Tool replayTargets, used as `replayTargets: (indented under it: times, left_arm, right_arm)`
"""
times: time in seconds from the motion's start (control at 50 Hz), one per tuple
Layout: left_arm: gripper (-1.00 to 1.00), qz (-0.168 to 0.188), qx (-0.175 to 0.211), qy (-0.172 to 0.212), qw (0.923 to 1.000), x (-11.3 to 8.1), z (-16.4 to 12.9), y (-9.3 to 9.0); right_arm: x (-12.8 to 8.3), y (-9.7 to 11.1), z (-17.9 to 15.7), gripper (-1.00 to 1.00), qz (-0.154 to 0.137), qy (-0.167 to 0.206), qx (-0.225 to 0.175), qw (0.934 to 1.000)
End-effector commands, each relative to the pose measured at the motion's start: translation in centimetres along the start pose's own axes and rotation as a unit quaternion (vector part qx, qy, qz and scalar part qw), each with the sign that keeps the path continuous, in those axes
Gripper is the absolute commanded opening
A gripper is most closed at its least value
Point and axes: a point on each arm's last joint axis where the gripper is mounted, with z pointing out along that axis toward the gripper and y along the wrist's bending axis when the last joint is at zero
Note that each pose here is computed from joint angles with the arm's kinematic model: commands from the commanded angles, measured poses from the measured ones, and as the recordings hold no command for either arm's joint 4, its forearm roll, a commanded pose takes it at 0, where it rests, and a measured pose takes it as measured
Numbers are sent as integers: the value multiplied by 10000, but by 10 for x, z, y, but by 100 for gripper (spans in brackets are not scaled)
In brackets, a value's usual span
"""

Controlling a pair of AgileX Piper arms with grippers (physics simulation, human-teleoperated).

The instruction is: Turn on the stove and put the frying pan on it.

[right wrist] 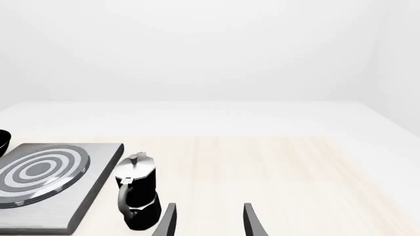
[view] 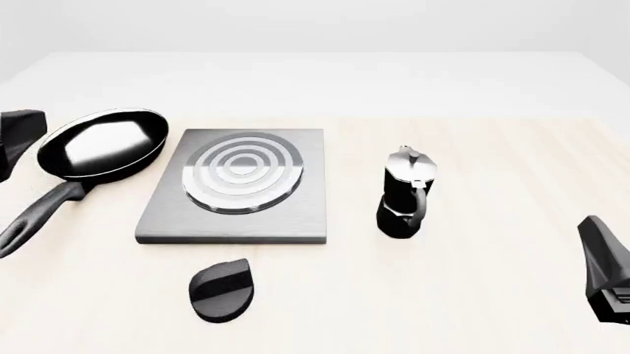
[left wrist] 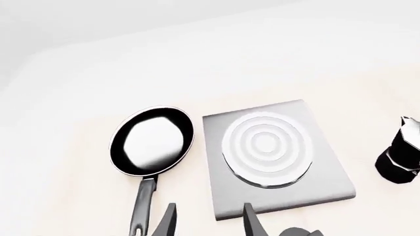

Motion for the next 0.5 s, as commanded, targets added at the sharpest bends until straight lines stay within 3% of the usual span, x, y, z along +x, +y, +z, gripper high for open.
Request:
replayTargets:
  times: [0.02, 0.22, 0.26, 0.5]
  left_arm:
    - [100, -2, -189, 65, 9998, -19, 2, 8]
    - [100, -5, -332, 336, 9989, -21, 19, 14]
    - [100, -248, -339, 304, 9987, -25, 19, 15]
    - [100, -164, -480, 511, 9974, -30, 34, 23]
  right_arm:
    - [0, 0, 0, 100, 0, 0, -1, 10000]
    - [0, 0, 0, 100, 1, 1, 0, 10000]
    - [0, 0, 0, 100, 1, 0, 1, 10000]
    - [0, 0, 0, 100, -1, 0, 0, 10000]
